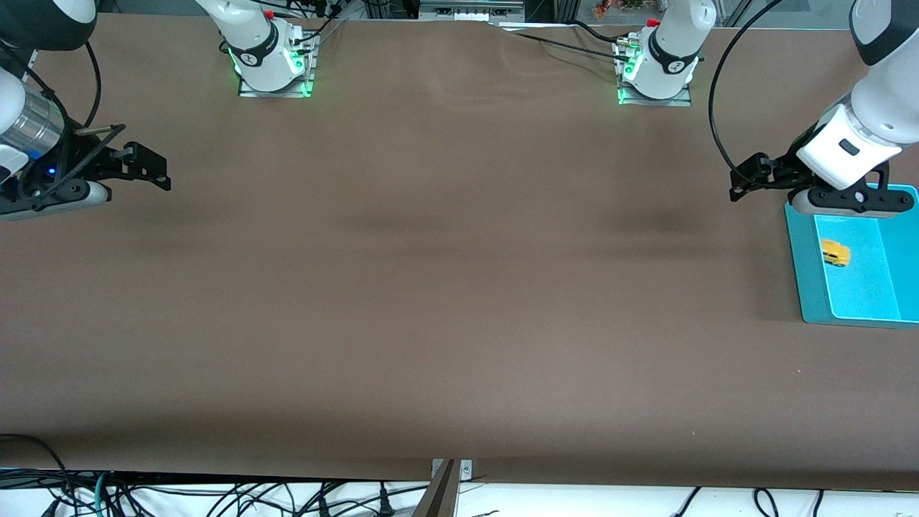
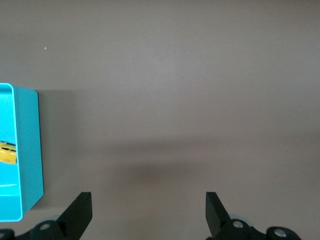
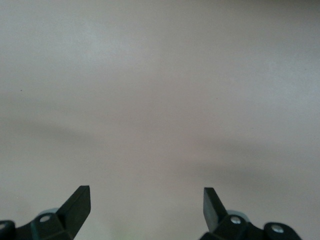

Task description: Wind and store yellow beetle car

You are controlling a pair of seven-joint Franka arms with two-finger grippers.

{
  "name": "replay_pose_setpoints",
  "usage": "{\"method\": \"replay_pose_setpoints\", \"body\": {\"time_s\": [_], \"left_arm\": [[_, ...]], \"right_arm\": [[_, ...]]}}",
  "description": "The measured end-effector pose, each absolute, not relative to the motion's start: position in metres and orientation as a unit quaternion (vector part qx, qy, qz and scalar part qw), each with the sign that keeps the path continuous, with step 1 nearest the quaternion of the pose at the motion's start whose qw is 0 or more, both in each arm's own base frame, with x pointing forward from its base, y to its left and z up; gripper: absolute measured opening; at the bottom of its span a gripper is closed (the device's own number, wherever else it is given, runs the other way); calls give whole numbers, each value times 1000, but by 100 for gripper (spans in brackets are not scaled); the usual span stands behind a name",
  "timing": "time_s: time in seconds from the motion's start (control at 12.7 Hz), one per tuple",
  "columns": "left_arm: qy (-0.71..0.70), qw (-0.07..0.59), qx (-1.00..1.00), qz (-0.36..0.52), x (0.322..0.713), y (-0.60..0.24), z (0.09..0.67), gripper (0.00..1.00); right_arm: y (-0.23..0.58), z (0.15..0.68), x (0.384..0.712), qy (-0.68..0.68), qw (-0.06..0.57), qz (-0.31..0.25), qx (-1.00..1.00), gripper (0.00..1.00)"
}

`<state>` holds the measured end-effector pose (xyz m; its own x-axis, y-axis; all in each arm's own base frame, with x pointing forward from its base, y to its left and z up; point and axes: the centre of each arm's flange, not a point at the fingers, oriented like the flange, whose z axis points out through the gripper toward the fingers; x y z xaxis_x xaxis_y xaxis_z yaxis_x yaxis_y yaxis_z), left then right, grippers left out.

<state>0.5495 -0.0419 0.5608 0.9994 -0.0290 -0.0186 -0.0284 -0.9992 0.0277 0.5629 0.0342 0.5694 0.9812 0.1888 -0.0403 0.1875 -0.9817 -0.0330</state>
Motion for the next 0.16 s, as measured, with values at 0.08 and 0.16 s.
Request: {"method": "replay_pose_setpoints", "body": {"time_s": [0.08, 0.16], "left_arm": [[-15, 12, 1000, -11, 548, -42, 562, 100], [-15, 11, 1000, -12, 547, -42, 563, 100]], "right_arm": [[36, 571, 561, -95, 13, 21, -995, 100], [36, 572, 560, -96, 13, 21, -995, 100]]}}
